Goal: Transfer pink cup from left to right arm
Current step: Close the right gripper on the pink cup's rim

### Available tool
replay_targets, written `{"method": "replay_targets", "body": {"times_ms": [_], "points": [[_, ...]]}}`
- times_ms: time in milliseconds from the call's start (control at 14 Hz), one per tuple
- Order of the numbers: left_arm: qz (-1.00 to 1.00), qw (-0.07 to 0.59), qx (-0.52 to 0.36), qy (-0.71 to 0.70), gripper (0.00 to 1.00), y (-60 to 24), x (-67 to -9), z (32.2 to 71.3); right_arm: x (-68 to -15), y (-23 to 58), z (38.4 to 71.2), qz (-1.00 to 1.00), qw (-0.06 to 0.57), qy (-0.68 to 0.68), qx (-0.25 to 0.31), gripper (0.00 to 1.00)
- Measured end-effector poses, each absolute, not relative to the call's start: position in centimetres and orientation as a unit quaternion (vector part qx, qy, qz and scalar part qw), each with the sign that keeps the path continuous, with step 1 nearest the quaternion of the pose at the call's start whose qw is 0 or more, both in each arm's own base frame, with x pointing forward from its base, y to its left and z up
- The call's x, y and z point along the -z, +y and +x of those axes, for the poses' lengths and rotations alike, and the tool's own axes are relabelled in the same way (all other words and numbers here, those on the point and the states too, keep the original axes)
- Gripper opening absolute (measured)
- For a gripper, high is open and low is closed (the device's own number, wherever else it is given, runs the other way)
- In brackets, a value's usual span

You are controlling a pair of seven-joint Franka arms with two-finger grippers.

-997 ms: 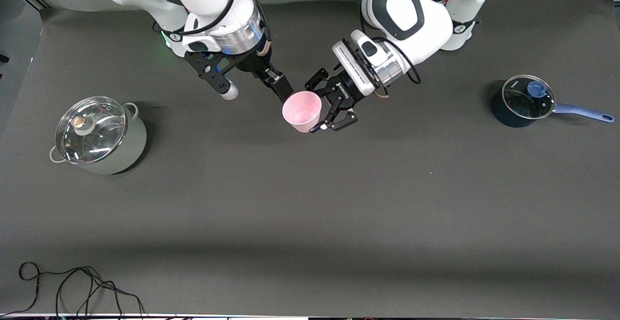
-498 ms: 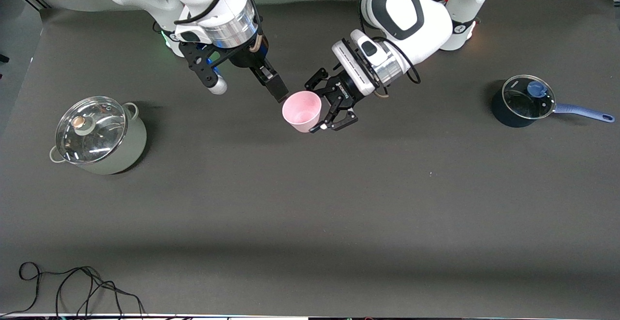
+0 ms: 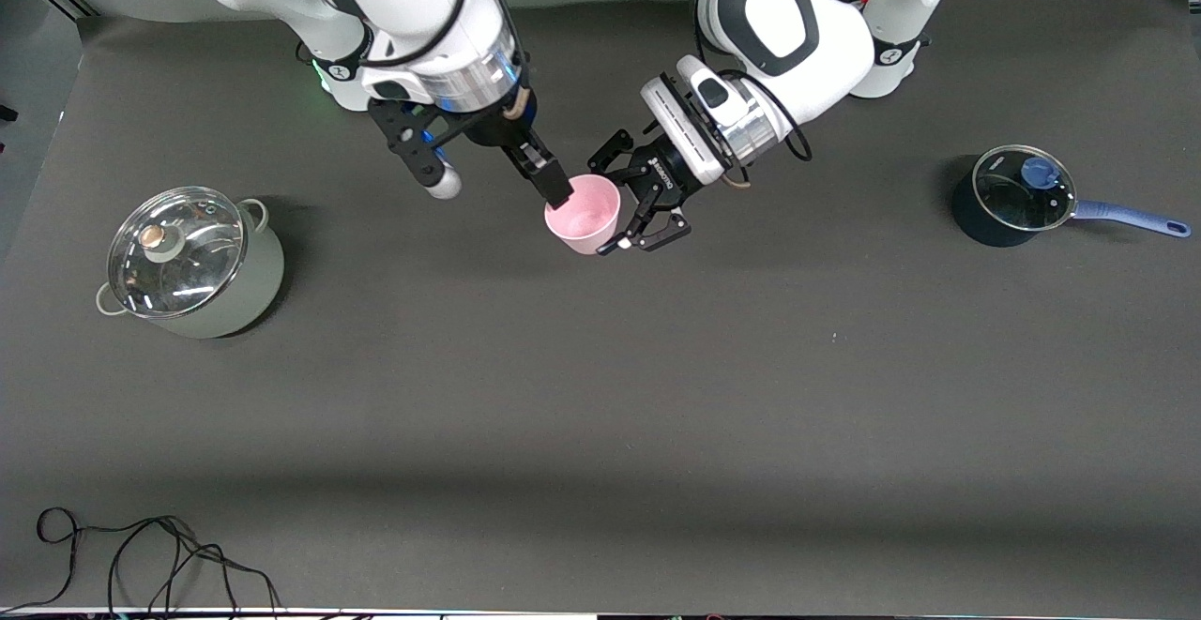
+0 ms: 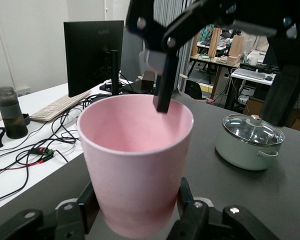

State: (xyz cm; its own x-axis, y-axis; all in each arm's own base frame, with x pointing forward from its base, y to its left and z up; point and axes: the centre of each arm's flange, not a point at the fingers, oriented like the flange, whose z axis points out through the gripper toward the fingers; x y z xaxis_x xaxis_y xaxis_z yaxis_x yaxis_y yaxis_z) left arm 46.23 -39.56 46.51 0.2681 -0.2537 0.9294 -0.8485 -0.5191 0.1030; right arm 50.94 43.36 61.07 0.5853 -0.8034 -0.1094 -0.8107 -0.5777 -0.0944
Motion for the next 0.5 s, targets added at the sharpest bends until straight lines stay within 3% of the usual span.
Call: {"method": "replay_targets", "body": {"times_ms": [285,427,498], "points": [[0.736,0.312,-0.473,-0.371,0.66,-39.93,-47.0,45.96,-60.42,43.99,51.39,-0.888,0.067,0.454,-0.027,0.97],[0.736,0.313,-0.472,-0.371,0.66,-40.02,-47.0,45.87,-60.4,44.03,51.45,-0.888,0.067,0.454,-0.027,0.81],[0.736,0.313,-0.472,-0.371,0.66,-40.02,-47.01,45.87,-60.44,44.01,51.47,-0.888,0.068,0.454,-0.027,0.66]]}}
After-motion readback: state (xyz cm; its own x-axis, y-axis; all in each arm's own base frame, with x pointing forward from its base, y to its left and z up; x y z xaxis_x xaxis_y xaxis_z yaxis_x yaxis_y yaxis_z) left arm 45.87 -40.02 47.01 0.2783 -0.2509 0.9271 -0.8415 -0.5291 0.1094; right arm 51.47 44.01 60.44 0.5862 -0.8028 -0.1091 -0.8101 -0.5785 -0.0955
